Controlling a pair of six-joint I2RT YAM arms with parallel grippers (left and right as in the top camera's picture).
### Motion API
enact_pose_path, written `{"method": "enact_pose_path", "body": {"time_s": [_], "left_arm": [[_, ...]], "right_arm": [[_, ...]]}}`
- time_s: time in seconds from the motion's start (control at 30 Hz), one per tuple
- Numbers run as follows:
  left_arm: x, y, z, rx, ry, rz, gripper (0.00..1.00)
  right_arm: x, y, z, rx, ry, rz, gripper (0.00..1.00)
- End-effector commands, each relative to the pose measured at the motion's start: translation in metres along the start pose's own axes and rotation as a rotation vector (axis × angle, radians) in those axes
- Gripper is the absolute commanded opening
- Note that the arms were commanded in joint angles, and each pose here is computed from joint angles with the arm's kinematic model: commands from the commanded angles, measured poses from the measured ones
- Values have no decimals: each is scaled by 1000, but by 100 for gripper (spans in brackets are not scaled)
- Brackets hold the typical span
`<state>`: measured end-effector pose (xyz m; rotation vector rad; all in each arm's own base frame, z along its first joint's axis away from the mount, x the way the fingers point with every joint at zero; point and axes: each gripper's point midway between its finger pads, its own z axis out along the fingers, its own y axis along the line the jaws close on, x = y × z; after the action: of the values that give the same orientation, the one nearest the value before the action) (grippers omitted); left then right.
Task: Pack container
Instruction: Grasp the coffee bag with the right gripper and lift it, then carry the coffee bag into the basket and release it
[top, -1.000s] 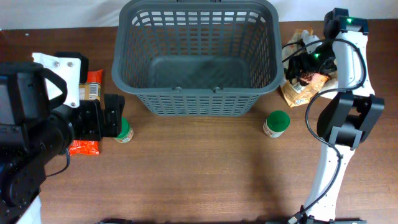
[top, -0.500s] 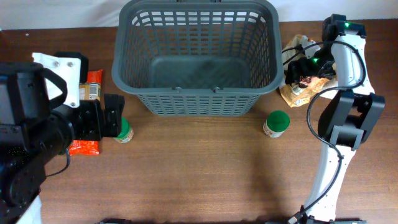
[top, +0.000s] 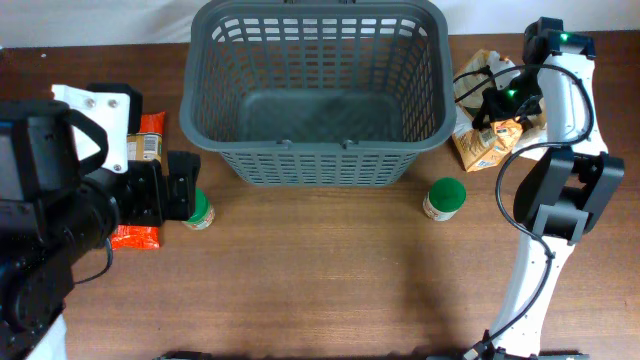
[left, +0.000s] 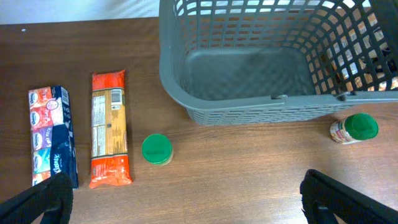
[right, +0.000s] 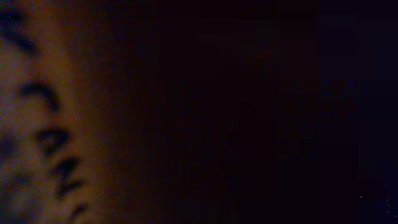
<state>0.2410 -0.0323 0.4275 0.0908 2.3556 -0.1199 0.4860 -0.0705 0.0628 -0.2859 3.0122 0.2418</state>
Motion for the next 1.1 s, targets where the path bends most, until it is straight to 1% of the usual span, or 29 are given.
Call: {"method": "enact_pose_path", "body": {"time_s": [0.0, 0.07, 0.23, 0.3, 0.4, 0.5, 0.53, 0.67, 0.73, 0.8, 0.83, 1.07], "left_arm": [[1, 1, 1, -8, 4, 18, 99], [1, 1, 1, -8, 4, 18, 99], [1, 1, 1, -8, 4, 18, 99], [1, 1, 1, -8, 4, 18, 99], [1, 1, 1, -9, 4, 18, 99], [1, 1, 1, -9, 4, 18, 99], [1, 1, 1, -9, 4, 18, 99], [1, 1, 1, -9, 4, 18, 99], [1, 1, 1, -9, 4, 18, 99], [1, 1, 1, -9, 4, 18, 99], [1, 1, 1, -9, 4, 18, 99], [1, 1, 1, -8, 4, 18, 99]], "right_arm": [[17, 4, 38, -32, 100, 17, 4], [16, 3, 39, -28, 97, 62, 4], [2, 13, 34, -98, 33, 67, 4], [-10, 20, 23, -145, -23, 73, 4], [-29, 14, -3, -121, -107, 109, 4], [-49, 7, -44, -83, -211, 95, 4], [-56, 5, -68, -62, -267, 86, 4], [-66, 1, -119, -31, -387, 91, 4], [-70, 6, -144, -85, -466, 78, 4], [-74, 18, -188, -177, -599, 67, 4], [-75, 20, -201, -185, -633, 67, 4], [-69, 49, -271, -188, -790, -4, 4]]}}
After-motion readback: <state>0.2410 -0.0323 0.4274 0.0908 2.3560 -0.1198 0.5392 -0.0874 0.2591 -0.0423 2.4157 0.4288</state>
